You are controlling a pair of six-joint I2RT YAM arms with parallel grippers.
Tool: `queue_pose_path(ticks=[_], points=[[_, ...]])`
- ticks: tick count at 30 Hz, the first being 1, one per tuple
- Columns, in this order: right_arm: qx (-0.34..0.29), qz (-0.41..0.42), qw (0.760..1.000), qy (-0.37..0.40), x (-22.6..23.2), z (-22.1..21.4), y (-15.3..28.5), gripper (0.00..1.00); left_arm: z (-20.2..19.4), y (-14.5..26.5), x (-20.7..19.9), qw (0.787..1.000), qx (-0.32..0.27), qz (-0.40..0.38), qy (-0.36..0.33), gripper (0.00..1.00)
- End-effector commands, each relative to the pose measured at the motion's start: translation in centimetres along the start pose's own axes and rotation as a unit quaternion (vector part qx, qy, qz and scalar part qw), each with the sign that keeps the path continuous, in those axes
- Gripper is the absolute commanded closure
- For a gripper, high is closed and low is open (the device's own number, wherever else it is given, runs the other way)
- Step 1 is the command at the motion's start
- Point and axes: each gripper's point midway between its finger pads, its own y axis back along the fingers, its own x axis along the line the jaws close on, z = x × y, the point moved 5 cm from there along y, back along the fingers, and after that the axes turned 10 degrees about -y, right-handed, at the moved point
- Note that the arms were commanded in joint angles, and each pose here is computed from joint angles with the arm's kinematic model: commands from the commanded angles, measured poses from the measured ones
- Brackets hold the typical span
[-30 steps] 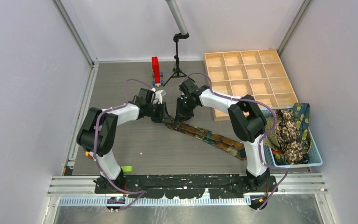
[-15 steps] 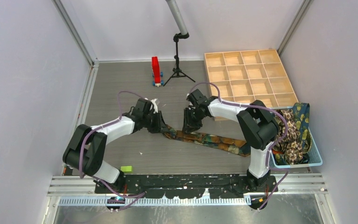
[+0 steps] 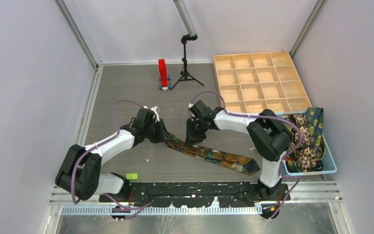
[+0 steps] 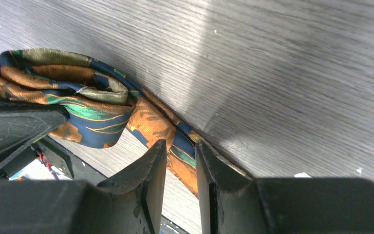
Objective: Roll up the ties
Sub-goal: Roll the tie at the center of the board.
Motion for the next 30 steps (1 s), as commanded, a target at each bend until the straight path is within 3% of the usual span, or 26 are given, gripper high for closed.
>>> queue_pose_path(ticks=[1,7,18,30], points=[[-0.046,0.007,0.999,0.026,2.8,2.2,2.6,0.66,0.0,1.0,0.1,1.000,-0.016,0.012,-0.013,0.94],[-0.057,0.034,0.997,0.050,6.3,2.1,3.8,0.66,0.3,2.1,0.1,0.999,-0.025,0.023,-0.036,0.94],[-0.008,0.078,0.996,0.044,9.7,-0.3,-0.6,0.78,1.1,3.5,0.2,0.997,-0.040,0.047,-0.054,0.97],[0.001,0.099,0.994,0.042,11.4,0.4,-3.0,0.80,1.6,5.0,-0.1,0.995,-0.040,0.061,-0.071,0.98]])
